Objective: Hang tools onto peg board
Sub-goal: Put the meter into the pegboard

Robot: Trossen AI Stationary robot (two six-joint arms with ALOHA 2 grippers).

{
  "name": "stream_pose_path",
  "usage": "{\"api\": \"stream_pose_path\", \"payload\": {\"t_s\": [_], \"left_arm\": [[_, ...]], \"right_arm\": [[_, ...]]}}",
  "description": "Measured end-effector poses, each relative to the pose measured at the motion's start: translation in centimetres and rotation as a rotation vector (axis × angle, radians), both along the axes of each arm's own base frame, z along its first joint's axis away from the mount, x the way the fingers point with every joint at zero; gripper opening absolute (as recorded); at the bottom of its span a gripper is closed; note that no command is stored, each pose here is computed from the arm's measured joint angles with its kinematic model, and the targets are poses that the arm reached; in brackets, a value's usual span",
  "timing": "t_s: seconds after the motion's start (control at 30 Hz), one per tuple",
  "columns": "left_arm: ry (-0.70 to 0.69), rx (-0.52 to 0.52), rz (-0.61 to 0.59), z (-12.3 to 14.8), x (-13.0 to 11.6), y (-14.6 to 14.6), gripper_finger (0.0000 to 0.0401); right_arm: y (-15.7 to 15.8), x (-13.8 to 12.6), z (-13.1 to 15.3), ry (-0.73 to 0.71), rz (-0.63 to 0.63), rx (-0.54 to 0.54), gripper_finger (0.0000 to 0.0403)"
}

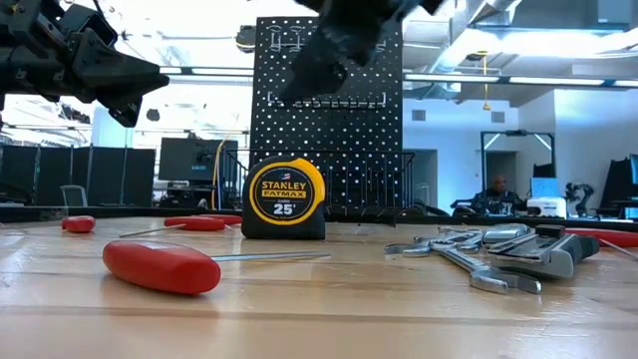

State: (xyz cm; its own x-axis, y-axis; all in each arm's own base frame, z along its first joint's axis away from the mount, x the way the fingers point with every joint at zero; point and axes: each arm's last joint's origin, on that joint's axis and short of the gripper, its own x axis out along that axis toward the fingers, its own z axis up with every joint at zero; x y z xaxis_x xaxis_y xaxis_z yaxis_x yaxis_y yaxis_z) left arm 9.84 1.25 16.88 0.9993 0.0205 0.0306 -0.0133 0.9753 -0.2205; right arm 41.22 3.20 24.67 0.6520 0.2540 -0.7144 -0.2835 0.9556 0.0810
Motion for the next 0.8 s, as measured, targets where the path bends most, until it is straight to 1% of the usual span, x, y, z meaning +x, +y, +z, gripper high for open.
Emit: {"api": "stream_pose_path", "payload": {"t_s": [0.17, 0.33, 0.43, 0.57, 0.8], "left_arm": [[0.0, -0.002, 0.0, 0.0, 0.0, 0.0, 0.0076], [-0.001, -0.002, 0.0, 0.0, 0.0, 0.0, 0.0076], [-0.001, -0.006, 0.0, 0.0, 0.0, 0.0, 0.0076], [0.0, -0.006, 0.0, 0.0, 0.0, 0.0, 0.0076], [-0.001, -0.024, -0.001, 0.0, 0.0, 0.0, 0.0076]], "right_arm": [[0.9, 2.4, -1.3, 0.116, -0.027, -0.118, 0.0318], [1.1, 3.6, -2.6, 0.168, -0.03, -0.139, 0.0318], [1.0, 3.7, -3.7, 0.208, -0.034, -0.149, 0.0318], [0.5, 3.7, -3.8, 0.22, -0.09, -0.206, 0.0318], [0.5, 3.8, -3.9, 0.219, -0.094, -0.207, 0.0318]]}}
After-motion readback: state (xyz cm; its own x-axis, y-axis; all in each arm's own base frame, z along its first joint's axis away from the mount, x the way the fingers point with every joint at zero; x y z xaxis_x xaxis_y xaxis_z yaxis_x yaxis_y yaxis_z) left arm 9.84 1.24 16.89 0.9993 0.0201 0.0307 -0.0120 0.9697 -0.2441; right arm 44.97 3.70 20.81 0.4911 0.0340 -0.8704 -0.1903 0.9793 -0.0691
